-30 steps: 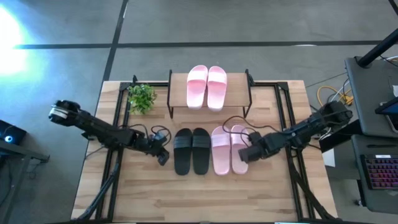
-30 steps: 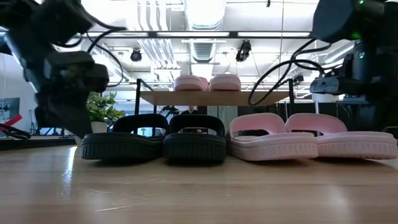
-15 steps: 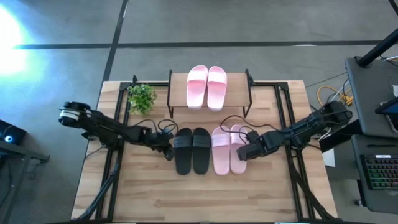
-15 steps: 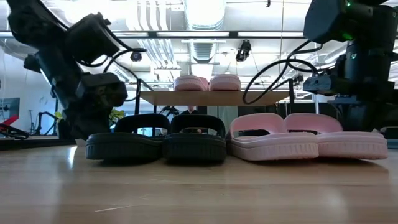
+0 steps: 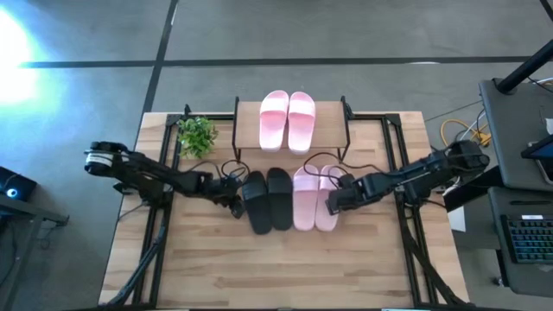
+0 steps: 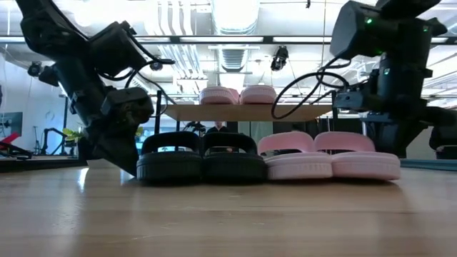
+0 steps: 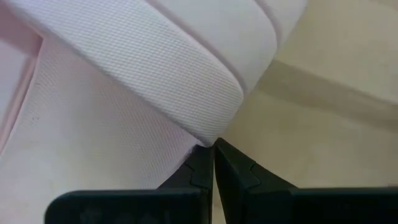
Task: Pick and place slides into the shelf
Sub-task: Adjust the right pink slide to the right side of the table, then move the pair of slides from the middle of the table to under the shelf
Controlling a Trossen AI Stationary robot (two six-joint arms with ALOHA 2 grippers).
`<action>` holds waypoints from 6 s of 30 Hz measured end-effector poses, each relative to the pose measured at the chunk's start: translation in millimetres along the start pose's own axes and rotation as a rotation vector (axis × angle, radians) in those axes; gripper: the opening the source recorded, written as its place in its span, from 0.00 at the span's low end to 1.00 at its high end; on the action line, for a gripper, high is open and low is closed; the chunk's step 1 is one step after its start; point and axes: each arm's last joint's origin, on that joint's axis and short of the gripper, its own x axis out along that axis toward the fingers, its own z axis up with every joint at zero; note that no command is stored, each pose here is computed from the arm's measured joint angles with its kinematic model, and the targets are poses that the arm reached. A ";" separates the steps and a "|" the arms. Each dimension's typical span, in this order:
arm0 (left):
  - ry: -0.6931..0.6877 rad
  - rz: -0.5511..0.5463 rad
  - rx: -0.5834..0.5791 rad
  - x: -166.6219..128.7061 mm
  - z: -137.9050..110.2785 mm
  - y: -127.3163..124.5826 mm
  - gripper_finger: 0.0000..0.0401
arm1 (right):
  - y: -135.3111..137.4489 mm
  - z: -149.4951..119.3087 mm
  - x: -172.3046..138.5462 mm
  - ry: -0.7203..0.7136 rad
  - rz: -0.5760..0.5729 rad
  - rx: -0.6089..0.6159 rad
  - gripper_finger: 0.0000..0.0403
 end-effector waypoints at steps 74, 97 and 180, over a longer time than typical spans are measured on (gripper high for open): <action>-0.140 -0.232 0.158 -94.5 -44.7 -44.5 0.00 | 50.9 -60.1 14.6 -0.139 0.117 0.176 0.02; -0.146 -0.216 0.185 -92.7 -45.2 -43.7 0.00 | 35.8 -33.6 11.3 -0.231 -0.092 0.163 0.02; -0.169 -0.380 0.171 -80.9 -45.8 -64.5 0.00 | 211.3 23.8 13.9 -0.152 0.225 -0.465 0.02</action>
